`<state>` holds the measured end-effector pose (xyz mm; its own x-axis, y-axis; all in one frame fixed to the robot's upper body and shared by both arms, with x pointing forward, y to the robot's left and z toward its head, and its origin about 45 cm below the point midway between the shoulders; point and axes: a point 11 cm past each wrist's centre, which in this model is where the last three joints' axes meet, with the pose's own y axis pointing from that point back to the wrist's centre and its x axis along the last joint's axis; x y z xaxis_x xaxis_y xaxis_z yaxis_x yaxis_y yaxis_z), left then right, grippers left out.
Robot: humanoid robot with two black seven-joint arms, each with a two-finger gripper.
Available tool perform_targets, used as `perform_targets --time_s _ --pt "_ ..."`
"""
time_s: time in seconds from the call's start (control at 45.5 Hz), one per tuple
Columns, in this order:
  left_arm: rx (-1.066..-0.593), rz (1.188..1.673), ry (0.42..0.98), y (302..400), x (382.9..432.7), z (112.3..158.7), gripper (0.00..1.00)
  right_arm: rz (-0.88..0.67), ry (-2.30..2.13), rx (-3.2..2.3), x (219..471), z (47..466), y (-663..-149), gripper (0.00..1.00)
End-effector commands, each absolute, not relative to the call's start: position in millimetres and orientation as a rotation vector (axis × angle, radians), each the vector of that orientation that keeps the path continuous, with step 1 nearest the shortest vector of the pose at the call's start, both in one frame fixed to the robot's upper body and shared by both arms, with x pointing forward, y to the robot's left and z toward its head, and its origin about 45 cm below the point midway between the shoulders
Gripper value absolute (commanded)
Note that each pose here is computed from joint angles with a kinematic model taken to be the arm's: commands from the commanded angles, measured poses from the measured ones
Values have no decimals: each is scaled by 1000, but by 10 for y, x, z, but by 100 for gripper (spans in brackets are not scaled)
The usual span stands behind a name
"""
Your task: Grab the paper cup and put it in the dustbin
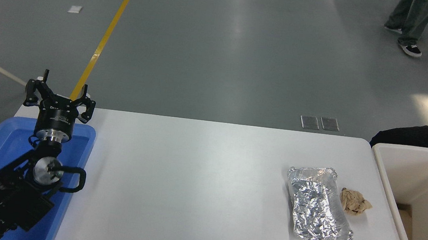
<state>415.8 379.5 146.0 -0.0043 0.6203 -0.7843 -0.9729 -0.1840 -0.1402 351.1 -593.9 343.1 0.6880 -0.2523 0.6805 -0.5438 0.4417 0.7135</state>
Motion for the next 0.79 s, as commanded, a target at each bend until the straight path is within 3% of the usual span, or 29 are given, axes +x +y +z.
perform_targets --time_s 0.0,0.374,0.769 --pt "-881 1557 540 3798 4158 1459 99 77 -1027 1064 3014 2556 -6487 0" --pt "-882 1556 540 3797 4158 1461 99 -61 -1223 1083 2824 1175 -6148 0" --pt "-882 1555 541 3789 4163 1463 99 -144 -1253 1125 2605 524 -5708 0"
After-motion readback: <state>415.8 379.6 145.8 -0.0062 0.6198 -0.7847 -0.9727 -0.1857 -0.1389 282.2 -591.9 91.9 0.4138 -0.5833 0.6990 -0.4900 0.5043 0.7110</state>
